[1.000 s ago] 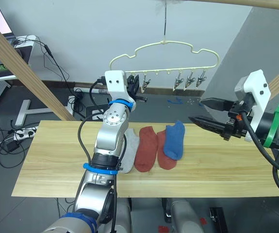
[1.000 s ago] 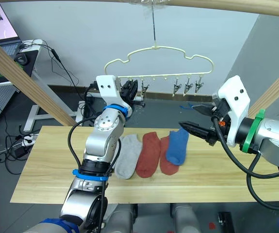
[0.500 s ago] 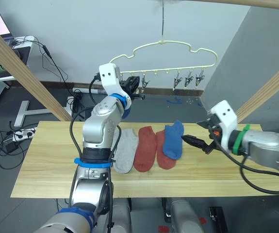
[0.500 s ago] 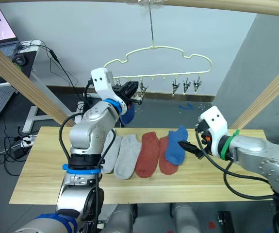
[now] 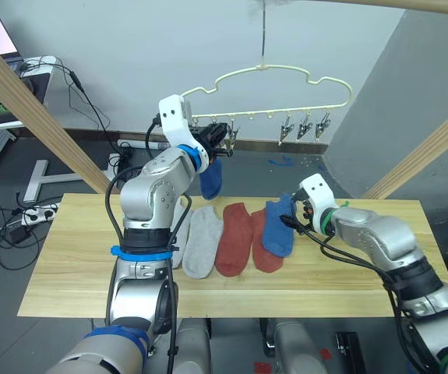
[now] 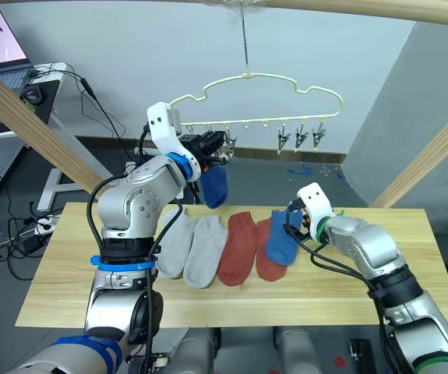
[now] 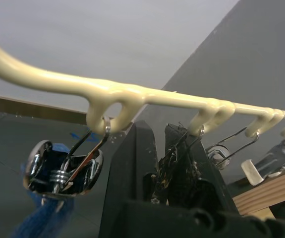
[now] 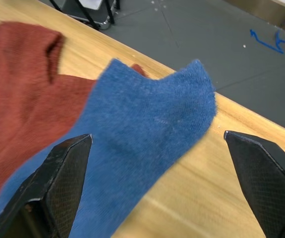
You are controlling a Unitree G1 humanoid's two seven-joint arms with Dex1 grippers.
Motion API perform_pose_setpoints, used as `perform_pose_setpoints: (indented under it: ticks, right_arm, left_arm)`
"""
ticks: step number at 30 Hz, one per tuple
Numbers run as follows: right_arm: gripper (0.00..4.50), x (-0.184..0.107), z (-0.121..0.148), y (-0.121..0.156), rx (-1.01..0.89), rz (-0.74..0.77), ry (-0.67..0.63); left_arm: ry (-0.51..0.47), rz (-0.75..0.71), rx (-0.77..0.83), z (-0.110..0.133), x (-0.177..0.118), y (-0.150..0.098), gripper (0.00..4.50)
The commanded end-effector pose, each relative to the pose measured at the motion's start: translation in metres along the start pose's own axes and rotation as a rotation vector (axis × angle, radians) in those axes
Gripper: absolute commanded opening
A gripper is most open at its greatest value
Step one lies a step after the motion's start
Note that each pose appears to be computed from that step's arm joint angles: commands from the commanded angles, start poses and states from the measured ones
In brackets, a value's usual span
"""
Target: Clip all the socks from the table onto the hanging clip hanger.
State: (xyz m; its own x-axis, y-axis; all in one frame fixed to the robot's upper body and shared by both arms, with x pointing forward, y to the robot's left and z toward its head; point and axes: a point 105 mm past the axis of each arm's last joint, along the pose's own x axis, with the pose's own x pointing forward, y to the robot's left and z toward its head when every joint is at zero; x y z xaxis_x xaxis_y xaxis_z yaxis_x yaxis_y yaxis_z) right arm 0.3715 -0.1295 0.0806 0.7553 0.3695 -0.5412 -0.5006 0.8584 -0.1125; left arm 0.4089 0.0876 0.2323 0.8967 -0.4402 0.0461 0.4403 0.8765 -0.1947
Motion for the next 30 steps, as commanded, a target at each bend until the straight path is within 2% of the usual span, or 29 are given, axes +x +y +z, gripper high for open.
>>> perform_pose_setpoints:
  ticks: [1, 9, 22, 25, 30]
  right_arm:
    - [4.47, 0.005, 0.012, -0.007, -0.011, -0.022, -0.044]
    - [4.47, 0.022, 0.016, -0.017, -0.001, -0.055, -0.044]
    - [4.47, 0.038, -0.009, -0.015, 0.087, -0.026, 0.016]
    - [3.89, 0.038, -0.012, -0.015, 0.091, -0.030, 0.024]
    - [2.08, 0.038, -0.014, -0.015, 0.097, -0.033, 0.031]
  left_arm:
    - [-0.027, -0.021, 0.022, 0.008, -0.002, -0.007, 0.25]
    - [-0.020, -0.014, 0.028, 0.007, -0.003, -0.006, 0.25]
    - [-0.019, -0.002, 0.036, 0.008, -0.006, -0.004, 0.25]
    - [-0.018, -0.001, 0.038, 0.008, -0.007, -0.004, 0.25]
    - [-0.014, -0.001, 0.040, 0.007, -0.009, -0.003, 0.25]
